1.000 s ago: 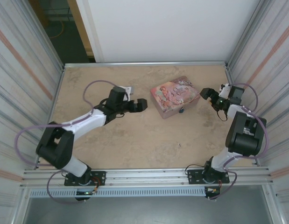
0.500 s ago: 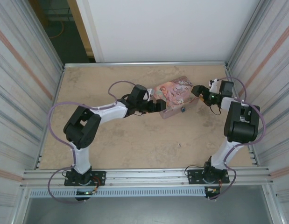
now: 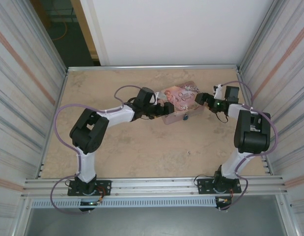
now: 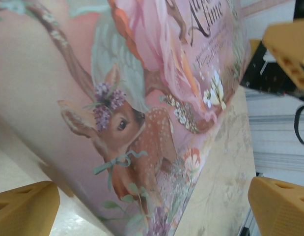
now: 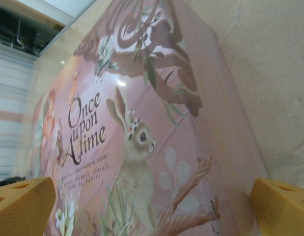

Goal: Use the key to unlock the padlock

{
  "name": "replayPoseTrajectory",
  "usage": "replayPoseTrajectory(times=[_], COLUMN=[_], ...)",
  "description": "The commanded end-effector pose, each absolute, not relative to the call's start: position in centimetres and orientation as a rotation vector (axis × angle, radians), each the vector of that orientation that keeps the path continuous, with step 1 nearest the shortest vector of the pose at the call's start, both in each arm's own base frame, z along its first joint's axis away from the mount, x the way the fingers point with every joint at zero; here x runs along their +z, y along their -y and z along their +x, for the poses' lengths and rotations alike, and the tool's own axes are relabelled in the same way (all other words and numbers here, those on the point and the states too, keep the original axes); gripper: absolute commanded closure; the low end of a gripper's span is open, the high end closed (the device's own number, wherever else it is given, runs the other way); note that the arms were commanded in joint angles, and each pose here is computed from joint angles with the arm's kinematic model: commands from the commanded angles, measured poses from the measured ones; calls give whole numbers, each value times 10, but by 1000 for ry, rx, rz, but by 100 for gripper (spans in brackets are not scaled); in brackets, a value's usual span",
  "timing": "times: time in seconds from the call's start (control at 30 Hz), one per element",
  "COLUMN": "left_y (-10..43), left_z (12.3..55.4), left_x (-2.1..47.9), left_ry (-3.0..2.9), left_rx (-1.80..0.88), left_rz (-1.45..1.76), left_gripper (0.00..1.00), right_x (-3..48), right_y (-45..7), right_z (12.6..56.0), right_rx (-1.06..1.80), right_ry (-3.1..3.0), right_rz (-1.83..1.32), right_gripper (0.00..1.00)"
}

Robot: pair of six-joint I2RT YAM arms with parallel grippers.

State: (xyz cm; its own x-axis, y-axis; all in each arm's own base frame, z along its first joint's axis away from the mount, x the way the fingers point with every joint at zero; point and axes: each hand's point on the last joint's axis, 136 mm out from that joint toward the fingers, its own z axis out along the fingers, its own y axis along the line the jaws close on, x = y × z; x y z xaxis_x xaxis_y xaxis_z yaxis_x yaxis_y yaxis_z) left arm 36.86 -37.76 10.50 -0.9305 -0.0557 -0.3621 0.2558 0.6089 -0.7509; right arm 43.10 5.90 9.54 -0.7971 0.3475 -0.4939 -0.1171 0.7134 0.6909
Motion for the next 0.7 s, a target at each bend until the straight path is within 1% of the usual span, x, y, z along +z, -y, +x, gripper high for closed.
replayPoseTrajectory(times=[0.0,0.4,0.67], left_y=[376,324,306], left_z=[370,382,394], left_x=[131,134,132], left_ry=[-2404,-2377,-2377], left_rx=[-1293,-1247,-1215], left_rz=[196,100,65], left_gripper=[1,1,1], right_x=[112,116,112], right_y=[-105,-169,-198], right_z=[402,348,315], right_rx=[1118,1124,1096], right_ry=[-2299,-2318,-2332], right_rz=[23,-117,-166], right_gripper=[0,0,0])
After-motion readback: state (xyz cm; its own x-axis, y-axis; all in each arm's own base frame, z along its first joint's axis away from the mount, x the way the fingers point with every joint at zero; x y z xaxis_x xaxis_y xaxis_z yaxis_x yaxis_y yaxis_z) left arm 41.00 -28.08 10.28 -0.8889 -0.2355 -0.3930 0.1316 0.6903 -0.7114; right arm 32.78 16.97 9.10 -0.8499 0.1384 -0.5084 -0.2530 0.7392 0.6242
